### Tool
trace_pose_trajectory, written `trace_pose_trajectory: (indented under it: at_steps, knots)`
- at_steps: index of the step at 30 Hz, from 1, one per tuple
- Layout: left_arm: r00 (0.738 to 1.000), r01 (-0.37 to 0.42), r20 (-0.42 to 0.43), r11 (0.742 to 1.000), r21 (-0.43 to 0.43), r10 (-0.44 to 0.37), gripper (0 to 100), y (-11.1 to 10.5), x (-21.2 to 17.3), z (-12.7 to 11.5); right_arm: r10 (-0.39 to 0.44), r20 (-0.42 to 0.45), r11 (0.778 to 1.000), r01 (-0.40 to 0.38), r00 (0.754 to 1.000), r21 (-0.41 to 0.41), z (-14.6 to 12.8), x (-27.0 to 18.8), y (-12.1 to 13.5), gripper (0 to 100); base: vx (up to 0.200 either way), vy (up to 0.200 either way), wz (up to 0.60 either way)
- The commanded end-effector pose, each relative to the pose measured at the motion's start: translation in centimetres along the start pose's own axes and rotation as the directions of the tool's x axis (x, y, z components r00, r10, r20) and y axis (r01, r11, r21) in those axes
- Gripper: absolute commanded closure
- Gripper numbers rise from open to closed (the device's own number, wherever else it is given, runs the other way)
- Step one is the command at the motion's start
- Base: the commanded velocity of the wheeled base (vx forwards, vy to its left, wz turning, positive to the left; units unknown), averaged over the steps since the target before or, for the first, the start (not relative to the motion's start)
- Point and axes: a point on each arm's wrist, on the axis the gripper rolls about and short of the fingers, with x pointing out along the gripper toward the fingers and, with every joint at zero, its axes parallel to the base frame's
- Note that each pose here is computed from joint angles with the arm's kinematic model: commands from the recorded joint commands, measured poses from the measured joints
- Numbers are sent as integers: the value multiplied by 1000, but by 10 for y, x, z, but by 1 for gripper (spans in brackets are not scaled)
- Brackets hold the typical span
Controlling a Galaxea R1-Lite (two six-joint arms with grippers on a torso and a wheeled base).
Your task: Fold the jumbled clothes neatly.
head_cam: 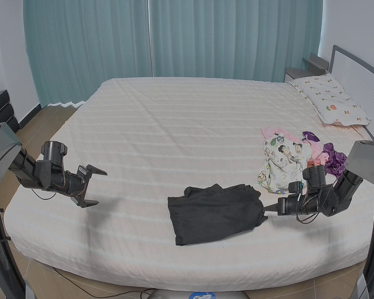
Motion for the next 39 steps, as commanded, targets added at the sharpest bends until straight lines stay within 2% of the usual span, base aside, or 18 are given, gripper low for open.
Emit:
trace_pose_trajectory:
  at_steps: [1, 5, 6, 12, 14, 21, 28, 29, 39]
  knots:
    - [1000, -1, 0, 1000, -1, 1, 0, 0, 0, 0, 1, -20, 1000, -1, 1000, -2, -1, 2, 1, 0, 0, 0, 0]
    - [1000, -1, 0, 1000, -1, 1, 0, 0, 0, 0, 2, 8, 1000, -2, 1000, -6, 8, 1, 1, 0, 0, 0, 0]
    - [1000, -1, 0, 1000, -1, 1, 0, 0, 0, 0, 2, 57, 1000, -3, 998, 4, 26, 9, 2, 0, 0, 0, 0]
    - [1000, -3, 0, 1000, -2, 3, 0, 1, 0, 0, -61, 96, 985, 44, 993, 169, 36, 59, 15, 0, 0, 0, 0]
    - [1000, -3, 0, 1000, -2, 3, 0, 1, 0, 0, -76, 114, 979, 52, 991, 199, 41, 76, 21, 0, 0, 0, 0]
    - [1000, -4, 0, 1000, -2, 4, 0, 1, 0, 0, -86, 70, 970, 68, 994, 234, 39, 92, 24, 0, 0, 0, 0]
    - [1000, -12, 16, 1000, 0, 12, 0, 1, 1, 0, -83, 84, 960, 57, 993, 274, 42, 94, 23, 0, 0, 0, 0]
    - [1000, -13, 15, 1000, -1, 13, 0, 1, 1, 0, -86, 91, 955, 56, 992, 292, 43, 96, 22, 100, 0, 0, 0]
    - [1000, -13, 17, 1000, 0, 13, 0, 1, 1, 0, -84, 136, 924, 26, 987, 381, 57, 89, 22, 100, 0, 0, 0]
